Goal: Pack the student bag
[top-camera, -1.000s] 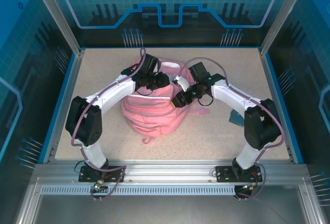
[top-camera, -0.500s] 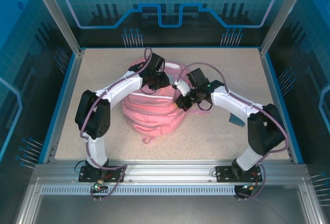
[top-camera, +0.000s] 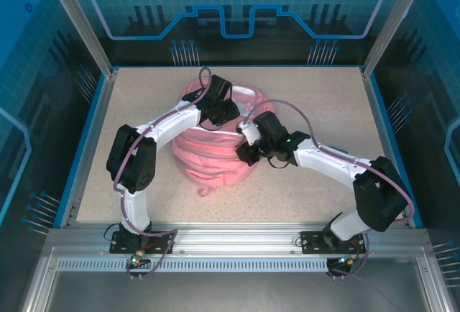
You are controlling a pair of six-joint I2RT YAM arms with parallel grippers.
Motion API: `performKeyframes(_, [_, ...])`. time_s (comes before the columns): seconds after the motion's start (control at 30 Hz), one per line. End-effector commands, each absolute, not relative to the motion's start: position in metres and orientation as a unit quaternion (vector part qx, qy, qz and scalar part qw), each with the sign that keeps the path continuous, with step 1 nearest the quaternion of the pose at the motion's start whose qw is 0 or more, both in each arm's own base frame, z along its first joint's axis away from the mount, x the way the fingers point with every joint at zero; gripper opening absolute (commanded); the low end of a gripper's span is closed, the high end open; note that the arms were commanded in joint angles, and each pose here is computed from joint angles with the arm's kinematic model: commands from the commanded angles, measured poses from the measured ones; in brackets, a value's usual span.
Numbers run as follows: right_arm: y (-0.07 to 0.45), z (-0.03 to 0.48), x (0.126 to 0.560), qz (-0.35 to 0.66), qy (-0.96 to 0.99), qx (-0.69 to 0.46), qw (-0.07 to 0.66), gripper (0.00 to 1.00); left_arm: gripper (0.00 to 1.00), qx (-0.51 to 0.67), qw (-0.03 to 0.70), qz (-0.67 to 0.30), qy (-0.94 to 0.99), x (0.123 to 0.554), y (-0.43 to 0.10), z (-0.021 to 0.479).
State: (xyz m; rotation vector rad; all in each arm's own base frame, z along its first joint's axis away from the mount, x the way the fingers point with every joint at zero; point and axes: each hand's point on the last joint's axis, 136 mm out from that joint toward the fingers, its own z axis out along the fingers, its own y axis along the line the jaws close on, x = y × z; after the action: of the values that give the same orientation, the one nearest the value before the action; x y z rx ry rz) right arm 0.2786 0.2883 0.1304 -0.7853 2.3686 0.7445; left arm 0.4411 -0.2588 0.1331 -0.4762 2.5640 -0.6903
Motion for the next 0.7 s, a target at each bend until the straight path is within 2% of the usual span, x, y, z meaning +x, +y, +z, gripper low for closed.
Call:
performKeyframes(0.0, [0.273,0.157,0.282,0.306,0.877,-0.228,0.292,0.32,0.32,-0.165,0.219,-0.252,0.928,0.43,-0.255,0.136])
performKeyframes(0.17, [0.229,0.175,0.298,0.306,0.884,-0.124,0.331,0.59,0.46,-0.145,0.234,-0.268,0.923,0.412,-0.246,0.175])
performKeyframes(0.27, [0.205,0.178,0.309,0.302,0.894,-0.051,0.327,0.68,0.52,-0.133,0.242,-0.258,0.926,0.394,-0.237,0.188])
performKeyframes(0.53, [0.202,0.174,0.329,0.348,0.9,0.031,0.26,0.74,0.59,-0.097,0.254,-0.194,0.943,0.324,-0.229,0.189])
performKeyframes(0.67, [0.201,0.171,0.338,0.348,0.901,0.05,0.255,0.79,0.64,-0.066,0.28,-0.142,0.947,0.299,-0.233,0.19])
